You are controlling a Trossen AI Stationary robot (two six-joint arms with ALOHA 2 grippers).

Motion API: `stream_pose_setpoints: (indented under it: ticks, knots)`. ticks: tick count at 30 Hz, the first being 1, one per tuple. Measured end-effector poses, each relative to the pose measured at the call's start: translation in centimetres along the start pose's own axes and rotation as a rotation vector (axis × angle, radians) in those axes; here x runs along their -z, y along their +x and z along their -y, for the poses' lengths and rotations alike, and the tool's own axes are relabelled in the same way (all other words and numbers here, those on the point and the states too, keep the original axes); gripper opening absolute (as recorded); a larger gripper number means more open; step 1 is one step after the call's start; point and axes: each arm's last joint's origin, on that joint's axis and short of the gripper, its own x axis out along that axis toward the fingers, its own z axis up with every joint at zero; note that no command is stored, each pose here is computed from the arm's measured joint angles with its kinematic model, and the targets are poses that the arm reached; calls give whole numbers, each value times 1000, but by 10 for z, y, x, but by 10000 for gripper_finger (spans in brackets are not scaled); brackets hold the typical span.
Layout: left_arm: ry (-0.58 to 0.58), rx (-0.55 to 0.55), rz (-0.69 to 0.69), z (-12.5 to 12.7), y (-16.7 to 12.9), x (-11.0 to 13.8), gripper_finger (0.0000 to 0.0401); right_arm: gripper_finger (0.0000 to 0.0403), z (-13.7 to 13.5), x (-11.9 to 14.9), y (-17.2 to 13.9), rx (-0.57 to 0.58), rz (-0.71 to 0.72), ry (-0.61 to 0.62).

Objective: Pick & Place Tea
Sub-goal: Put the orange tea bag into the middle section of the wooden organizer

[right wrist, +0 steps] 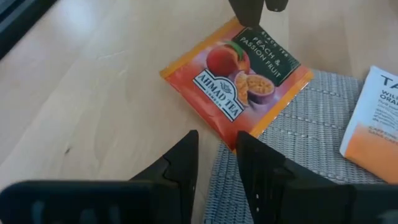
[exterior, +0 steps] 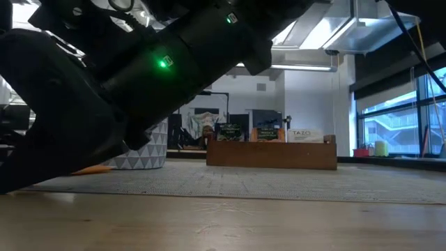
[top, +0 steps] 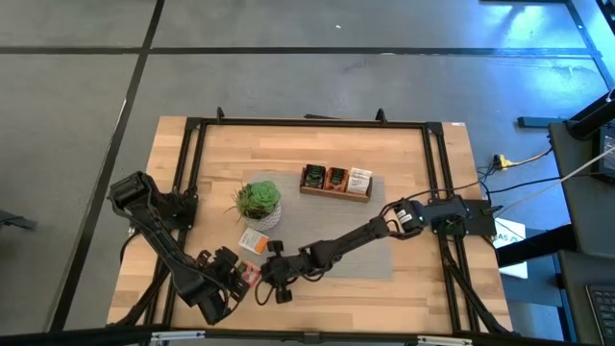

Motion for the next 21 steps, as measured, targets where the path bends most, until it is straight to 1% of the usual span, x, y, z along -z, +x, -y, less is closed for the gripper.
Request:
stream_pose_setpoints:
  ticks: [3,16,19,21]
  knots:
    - [0,-3,3,0,0,0,128,113,1,0,0,1,-5,2]
    - [-73,-10,-20,3,5,-3,127,113,3,1,0,3,-11,2]
    - [-39,-30,22,-2,1,-3,127,113,3,1,0,3,-13,2]
    - [-26,-12,85,-9,-7,1,127,113,3,1,0,4,-14,2]
